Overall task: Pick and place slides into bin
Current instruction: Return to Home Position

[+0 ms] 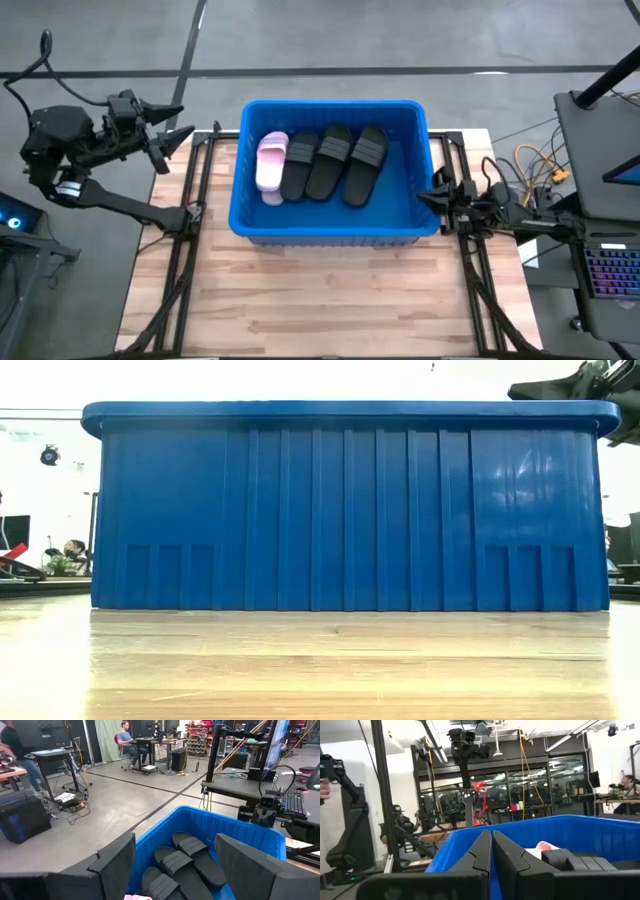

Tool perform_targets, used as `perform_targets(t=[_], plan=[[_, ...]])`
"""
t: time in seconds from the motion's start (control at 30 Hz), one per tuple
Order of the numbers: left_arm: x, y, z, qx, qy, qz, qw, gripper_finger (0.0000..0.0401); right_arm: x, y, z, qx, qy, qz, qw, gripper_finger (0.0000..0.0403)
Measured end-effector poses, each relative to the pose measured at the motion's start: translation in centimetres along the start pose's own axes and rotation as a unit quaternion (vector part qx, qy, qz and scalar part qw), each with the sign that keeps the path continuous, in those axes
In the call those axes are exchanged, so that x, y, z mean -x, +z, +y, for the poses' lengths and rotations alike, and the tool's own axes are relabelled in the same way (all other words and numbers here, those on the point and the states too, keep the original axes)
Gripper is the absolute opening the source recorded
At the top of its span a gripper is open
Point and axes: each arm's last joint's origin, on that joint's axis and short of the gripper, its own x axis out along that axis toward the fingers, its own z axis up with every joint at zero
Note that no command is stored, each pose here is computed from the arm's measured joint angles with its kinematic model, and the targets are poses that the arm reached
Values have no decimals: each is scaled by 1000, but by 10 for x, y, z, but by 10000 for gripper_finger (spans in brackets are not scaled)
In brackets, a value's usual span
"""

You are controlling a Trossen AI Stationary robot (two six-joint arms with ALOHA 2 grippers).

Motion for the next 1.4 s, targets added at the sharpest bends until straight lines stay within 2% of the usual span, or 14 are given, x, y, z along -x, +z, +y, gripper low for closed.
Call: perform_targets(t=[0.2,0.33,0.53,0.63,0.7,0.8,0.9,0.97,1.17,1.27,1.4], plan=[[1,0,1,1,0,-1,1000,260,0,1,1,-13,4,23,1000,8],[2,0,2,2,-1,-3,1000,260,2,3,1,13,-2,97,995,8],[1,0,1,2,-6,-1,1000,252,3,13,2,40,-3,114,993,8],[-6,-5,-5,-8,-15,14,1000,216,4,15,3,39,-4,119,992,8],[-14,-14,-11,-14,-25,24,999,175,4,12,2,27,-10,127,991,8],[-27,-29,-24,-8,-94,-6,996,103,4,9,0,19,-31,125,992,8],[-40,-49,-35,-31,-151,-64,986,30,4,8,-2,21,-65,120,990,8],[-46,-68,-39,-37,-166,-96,981,9,4,10,-3,18,-83,109,990,8],[-55,-139,-37,-13,-170,-180,969,4,3,13,-4,-1,-115,94,989,8],[-52,-170,-32,3,-179,-230,957,2,3,14,-5,-9,-130,89,987,8],[-47,-204,-25,8,-191,-246,950,1,4,15,-6,-11,-147,84,986,8]])
